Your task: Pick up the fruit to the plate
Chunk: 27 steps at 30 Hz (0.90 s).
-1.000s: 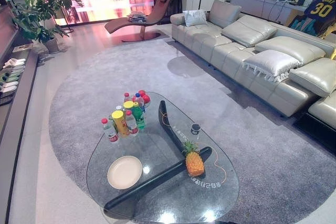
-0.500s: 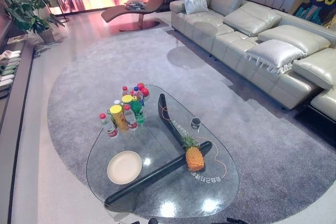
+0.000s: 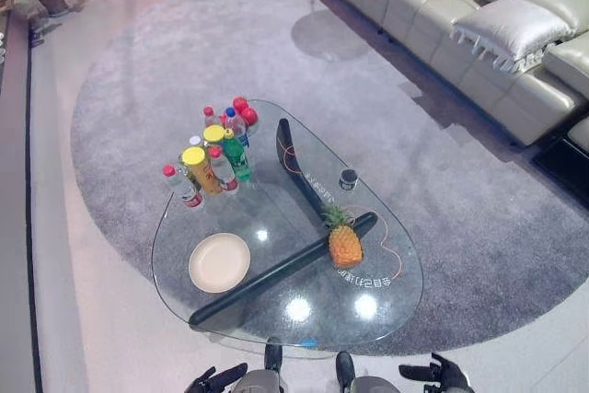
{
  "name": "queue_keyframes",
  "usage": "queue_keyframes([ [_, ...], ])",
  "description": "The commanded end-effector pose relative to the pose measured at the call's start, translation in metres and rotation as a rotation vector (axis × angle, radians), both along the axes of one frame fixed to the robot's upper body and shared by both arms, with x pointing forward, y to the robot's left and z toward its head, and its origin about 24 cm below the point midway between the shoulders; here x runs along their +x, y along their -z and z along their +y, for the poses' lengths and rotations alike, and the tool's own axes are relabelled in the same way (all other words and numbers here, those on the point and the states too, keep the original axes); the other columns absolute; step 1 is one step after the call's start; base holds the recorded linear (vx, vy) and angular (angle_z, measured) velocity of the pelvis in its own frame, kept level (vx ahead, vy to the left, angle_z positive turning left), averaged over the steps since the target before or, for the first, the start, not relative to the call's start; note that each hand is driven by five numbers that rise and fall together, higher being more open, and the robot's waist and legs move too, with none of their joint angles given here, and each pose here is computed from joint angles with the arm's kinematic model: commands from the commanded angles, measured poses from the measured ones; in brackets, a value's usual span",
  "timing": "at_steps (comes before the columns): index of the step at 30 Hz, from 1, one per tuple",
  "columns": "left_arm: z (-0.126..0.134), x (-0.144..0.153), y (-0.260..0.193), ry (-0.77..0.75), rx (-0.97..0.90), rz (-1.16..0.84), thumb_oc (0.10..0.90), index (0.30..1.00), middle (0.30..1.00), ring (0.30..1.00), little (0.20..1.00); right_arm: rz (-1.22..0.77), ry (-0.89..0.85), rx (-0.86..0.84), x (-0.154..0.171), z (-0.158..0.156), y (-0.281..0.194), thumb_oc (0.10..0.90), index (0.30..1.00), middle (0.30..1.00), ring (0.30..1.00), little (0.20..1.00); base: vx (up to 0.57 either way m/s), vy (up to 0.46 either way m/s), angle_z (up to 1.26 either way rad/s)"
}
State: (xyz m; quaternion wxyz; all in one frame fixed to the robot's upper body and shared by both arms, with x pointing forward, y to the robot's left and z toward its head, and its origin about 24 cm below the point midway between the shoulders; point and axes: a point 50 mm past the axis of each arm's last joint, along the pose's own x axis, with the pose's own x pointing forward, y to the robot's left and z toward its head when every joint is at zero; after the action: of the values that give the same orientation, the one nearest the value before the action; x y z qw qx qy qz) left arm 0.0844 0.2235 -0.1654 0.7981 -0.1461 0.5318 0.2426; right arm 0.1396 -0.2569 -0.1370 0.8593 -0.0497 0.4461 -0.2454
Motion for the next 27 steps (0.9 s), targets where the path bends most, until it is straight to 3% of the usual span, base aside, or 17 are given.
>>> queue_keyframes([
  [1,0.003,0.004,-0.001,0.044,0.028,0.007,0.8,0.9,0.9,0.9,0.9,-0.319,0.05,-0.115,0.061,-0.023,-0.047,0.8,0.9,0.9,0.9,0.9,-0.03,0.005,0.08],
  [8,0.008,0.013,-0.005,0.047,0.037,-0.045,0.8,0.9,0.9,0.9,0.9,-0.664,-0.025,-0.171,0.12,-0.016,-0.117,0.8,0.9,0.9,0.9,0.9,-0.03,0.02,0.01],
  [15,0.01,0.032,-0.012,0.025,0.033,-0.138,0.8,0.9,0.9,0.9,0.9,-0.983,-0.162,-0.257,0.158,0.006,-0.191,0.8,0.9,0.9,0.9,0.9,-0.07,0.031,0.01],
  [27,-0.002,0.061,-0.021,0.01,-0.014,-0.251,0.8,0.9,0.9,0.9,0.9,-1.333,-0.257,-0.288,0.182,0.053,-0.285,0.8,0.9,0.9,0.9,0.9,-0.05,0.049,0.01],
])
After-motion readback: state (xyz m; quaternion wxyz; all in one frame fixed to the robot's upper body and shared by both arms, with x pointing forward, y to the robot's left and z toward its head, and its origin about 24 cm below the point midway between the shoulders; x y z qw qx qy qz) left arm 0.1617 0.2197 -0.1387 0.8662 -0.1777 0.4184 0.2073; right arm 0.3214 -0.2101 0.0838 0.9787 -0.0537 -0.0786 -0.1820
